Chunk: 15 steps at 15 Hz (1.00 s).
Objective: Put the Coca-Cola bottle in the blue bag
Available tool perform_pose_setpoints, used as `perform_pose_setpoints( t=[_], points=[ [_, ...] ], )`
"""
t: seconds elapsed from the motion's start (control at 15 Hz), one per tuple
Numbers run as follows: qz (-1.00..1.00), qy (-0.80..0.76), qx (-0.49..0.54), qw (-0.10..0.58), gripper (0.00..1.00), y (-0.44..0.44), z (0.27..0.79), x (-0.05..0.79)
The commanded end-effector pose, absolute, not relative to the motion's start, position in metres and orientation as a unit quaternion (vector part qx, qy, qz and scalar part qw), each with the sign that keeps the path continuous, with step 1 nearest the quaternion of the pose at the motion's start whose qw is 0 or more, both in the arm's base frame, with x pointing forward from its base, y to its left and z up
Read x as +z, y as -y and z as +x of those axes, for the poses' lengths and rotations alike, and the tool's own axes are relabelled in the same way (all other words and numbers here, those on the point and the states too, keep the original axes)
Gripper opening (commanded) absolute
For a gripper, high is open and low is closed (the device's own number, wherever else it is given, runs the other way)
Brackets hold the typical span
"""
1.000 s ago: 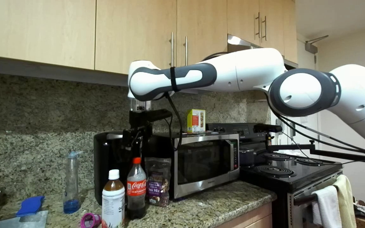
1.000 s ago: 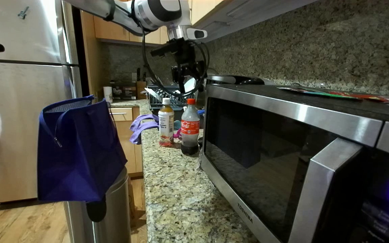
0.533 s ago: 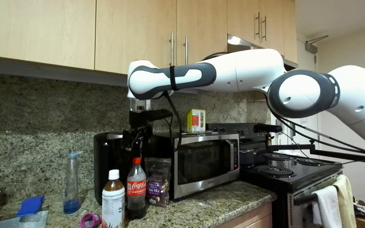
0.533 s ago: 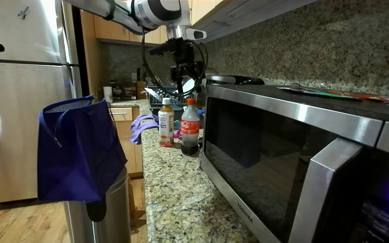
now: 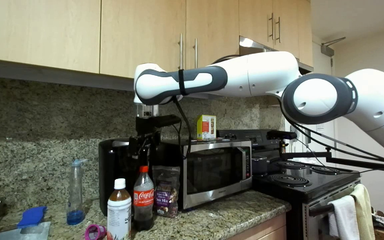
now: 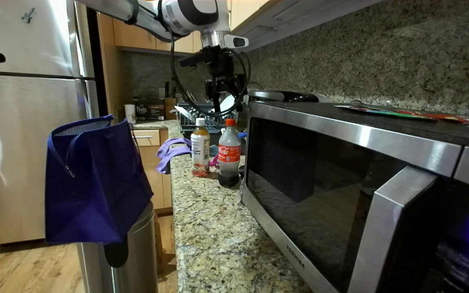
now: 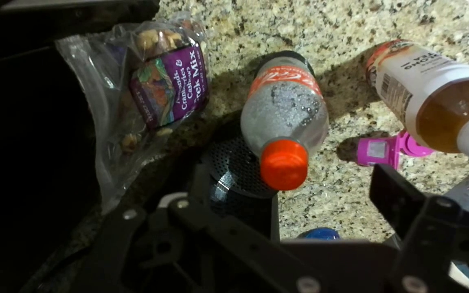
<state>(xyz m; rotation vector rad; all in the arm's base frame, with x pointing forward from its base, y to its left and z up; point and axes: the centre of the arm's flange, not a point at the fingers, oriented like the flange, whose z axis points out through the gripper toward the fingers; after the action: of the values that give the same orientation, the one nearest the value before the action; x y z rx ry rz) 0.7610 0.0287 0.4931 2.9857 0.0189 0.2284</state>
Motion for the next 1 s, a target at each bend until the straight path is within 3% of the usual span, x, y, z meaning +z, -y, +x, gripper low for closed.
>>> perform_pose_setpoints(
  t=[0.0,0.93],
  points=[
    [0.996,-0.021,0.048,0.072,1.00,-0.021,0.770,0.489],
    [0.995,-0.092,0.024,0.043,1.00,-0.007,0.778,0.442]
  ],
)
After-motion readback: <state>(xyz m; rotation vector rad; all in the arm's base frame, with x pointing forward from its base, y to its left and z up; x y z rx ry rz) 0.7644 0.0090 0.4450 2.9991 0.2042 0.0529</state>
